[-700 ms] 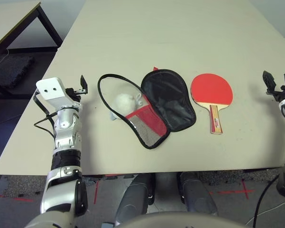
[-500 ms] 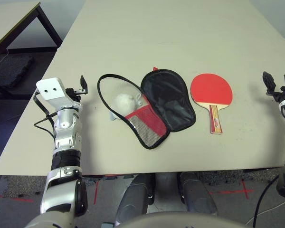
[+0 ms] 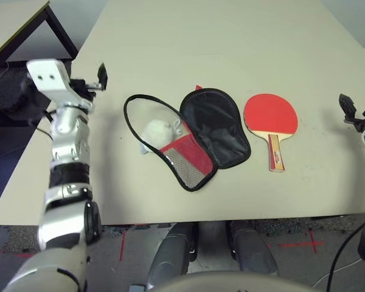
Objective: Store the ping-pong paddle in its case and zip it.
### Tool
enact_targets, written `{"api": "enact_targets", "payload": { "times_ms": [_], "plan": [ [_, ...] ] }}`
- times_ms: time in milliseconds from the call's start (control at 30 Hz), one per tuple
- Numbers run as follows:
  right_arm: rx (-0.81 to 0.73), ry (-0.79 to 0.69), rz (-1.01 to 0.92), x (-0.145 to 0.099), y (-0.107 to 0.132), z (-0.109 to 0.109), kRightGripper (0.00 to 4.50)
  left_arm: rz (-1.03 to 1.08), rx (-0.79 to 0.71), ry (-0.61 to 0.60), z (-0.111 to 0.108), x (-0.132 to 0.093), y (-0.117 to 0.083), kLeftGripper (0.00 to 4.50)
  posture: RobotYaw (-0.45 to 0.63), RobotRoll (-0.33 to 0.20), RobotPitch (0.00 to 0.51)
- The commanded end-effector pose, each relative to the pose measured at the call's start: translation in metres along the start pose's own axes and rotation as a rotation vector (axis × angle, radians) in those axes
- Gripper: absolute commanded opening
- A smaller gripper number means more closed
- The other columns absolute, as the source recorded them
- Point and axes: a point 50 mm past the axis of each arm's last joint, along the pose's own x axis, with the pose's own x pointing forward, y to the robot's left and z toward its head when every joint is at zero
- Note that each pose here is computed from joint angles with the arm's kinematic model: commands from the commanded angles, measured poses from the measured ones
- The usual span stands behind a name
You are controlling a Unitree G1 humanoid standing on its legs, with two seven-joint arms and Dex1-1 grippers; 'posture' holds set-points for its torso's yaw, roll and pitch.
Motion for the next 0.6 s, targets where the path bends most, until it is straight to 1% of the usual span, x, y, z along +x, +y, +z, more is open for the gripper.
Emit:
{"api": "enact_targets", "payload": {
  "times_ms": [33, 133, 200, 300, 500, 600],
  "plan": [
    [0.024, 0.047, 0.048, -0.001, 0.020, 0.005, 4.48, -0.187, -0.017, -0.001, 0.025, 0.019, -0.012, 4.50, -0.05, 0.000, 0.171],
    [0.038, 0.082, 0.064, -0.005, 0.035, 0.008, 4.48, -0.321, -0.019, -0.021, 0.039, 0.027, -0.023, 4.50, -0.06, 0.000, 0.166],
    [0.051, 0.105, 0.072, -0.007, 0.045, 0.010, 4.48, -0.433, -0.033, -0.012, 0.045, 0.031, -0.035, 4.50, -0.06, 0.000, 0.162],
    [0.071, 0.129, 0.091, -0.012, 0.061, 0.012, 4.48, -0.601, -0.014, 0.012, 0.051, 0.032, -0.056, 4.50, -0.08, 0.000, 0.161],
    [0.083, 0.189, 0.137, -0.025, 0.091, 0.012, 4.48, -0.829, -0.004, 0.082, 0.042, 0.023, -0.093, 4.50, -0.10, 0.000, 0.160],
    [0.055, 0.225, 0.163, -0.033, 0.106, 0.011, 4.48, -0.920, -0.005, 0.100, 0.037, 0.013, -0.114, 4.50, -0.10, 0.000, 0.158]
  ]
}}
